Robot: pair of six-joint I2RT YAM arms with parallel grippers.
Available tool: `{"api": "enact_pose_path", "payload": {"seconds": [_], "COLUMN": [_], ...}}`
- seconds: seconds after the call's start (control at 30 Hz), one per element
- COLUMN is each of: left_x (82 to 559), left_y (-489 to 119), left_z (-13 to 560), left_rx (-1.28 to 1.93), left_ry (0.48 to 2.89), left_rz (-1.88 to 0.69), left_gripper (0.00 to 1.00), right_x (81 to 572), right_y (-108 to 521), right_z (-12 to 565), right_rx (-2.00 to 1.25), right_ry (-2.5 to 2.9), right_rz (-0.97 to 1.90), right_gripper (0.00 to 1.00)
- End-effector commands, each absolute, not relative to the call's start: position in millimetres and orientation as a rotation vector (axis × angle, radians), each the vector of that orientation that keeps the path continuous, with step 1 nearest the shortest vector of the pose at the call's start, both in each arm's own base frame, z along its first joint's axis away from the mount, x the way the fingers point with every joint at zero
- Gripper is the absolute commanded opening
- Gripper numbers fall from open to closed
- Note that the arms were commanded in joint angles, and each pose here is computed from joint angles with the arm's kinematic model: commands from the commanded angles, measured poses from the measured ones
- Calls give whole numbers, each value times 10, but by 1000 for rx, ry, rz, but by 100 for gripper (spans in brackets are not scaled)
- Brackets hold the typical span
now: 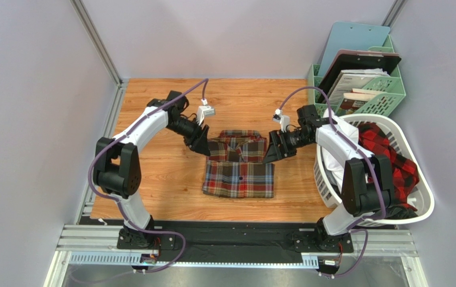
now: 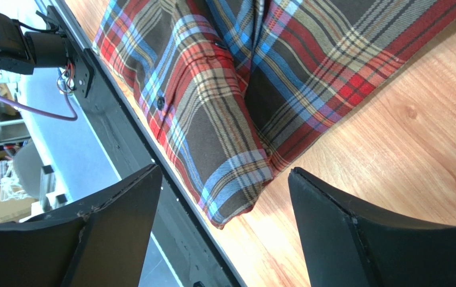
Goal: Fold and stack the long sleeve shirts
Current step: Fold the shirt
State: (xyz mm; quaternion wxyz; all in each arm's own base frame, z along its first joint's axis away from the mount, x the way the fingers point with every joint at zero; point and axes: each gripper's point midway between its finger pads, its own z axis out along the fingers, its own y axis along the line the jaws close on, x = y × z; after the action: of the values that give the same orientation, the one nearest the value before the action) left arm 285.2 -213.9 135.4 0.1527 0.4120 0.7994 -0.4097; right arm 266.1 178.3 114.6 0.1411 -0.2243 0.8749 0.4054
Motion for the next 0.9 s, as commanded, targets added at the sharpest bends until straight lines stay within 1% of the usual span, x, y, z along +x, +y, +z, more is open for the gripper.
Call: {"api": "enact_pose_path", "payload": {"seconds": [0.0, 0.1, 0.23, 0.5, 0.73, 0.87], "left_x": [2819, 2904, 2964, 2969, 2891, 2819], "left_y": [-2227, -2247, -2256, -2174, -2196, -2272], "left_z": [1221, 1058, 924, 682, 538, 601], "left_rx": [1088, 998, 905, 821, 820, 823], "left_ry": [2305, 2382, 2449, 2526, 2575, 2545], "left_rz": [-1195, -1200, -1190, -1103, -1168, -1279], "left_gripper": [61, 62, 61, 61, 60, 56], "right_x": [2735, 2769, 2789, 2732, 2757, 2709], "right_y": [1829, 1826, 1824, 1887, 1936, 1977], "right_z": [1237, 1147, 1016, 827, 782, 794], "right_rx": [-720, -731, -751, -791, -798, -800], "right_ry": [2394, 2400, 2405, 2428, 2431, 2428], "right_rz": [1141, 1107, 1060, 1048, 1061, 1088], "right_gripper": [84, 82, 73, 67, 53, 42]}}
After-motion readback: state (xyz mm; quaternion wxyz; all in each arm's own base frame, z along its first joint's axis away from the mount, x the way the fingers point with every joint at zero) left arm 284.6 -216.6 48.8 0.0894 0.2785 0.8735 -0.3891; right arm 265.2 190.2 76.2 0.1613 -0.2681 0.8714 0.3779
